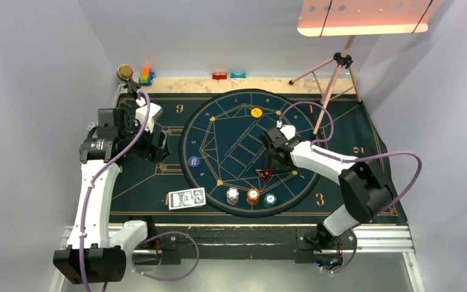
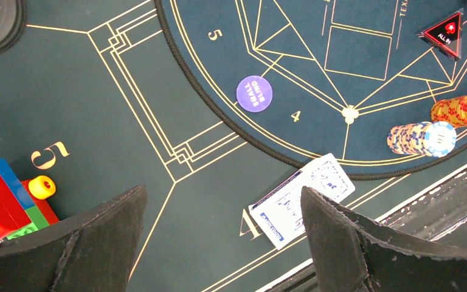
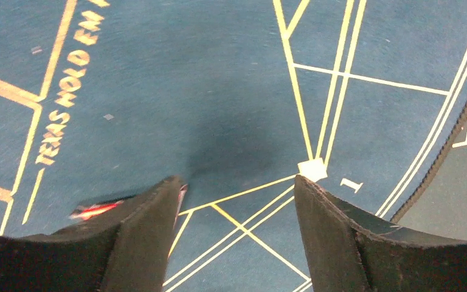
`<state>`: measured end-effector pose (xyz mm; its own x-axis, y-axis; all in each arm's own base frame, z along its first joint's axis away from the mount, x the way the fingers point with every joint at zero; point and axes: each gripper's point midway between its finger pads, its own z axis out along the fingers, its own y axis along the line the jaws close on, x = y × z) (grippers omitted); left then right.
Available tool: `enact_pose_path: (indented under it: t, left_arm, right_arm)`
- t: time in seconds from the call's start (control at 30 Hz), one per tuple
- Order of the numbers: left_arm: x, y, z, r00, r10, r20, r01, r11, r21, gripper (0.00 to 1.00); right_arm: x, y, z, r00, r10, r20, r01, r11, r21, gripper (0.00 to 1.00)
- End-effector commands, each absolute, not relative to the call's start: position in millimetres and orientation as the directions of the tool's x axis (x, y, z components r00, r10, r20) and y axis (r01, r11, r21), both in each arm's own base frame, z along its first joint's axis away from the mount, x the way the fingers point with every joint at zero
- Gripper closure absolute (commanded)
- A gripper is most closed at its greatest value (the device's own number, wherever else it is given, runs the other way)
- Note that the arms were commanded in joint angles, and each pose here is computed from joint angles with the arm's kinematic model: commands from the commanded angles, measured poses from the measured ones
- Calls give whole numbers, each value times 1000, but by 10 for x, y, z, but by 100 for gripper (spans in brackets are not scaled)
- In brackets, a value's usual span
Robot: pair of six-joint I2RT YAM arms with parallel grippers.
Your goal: Distribute texas hold em gaming equipment
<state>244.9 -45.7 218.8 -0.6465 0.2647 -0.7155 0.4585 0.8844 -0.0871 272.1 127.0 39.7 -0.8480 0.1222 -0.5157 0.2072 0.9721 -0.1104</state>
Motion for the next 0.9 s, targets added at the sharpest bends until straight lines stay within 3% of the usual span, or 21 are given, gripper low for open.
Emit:
enact_pose_path:
  t: [0.0,0.17,0.4,0.67,0.87]
  left_arm:
    - [2504,-426,2329,-615,278,-738,463,885,-52,0]
    - [2494,-419,2326,-614,286,-735,466,883,-46,0]
    - [2494,-405,2355,-611,293,-736,466,884,-36,0]
    - [2492,-400,2384,-609,296,-736,467,884,-31,0]
    - [2483,-382,2393,-607,306,-733,467,884,-18,0]
  right_arm:
    - [2863,1536,733,-805,39,-592,121,988,-99,25]
    - [2802,1893,719,-804,-63,-592,-35,998,-58,19]
    - [2599,2050,523,-830,-149,-538,-120,989,-88,18]
    - [2490,1915,217,-881,-123,-456,-53,985,-163,25]
    - [2568,1673,211,-879,2,-476,100,978,-181,41]
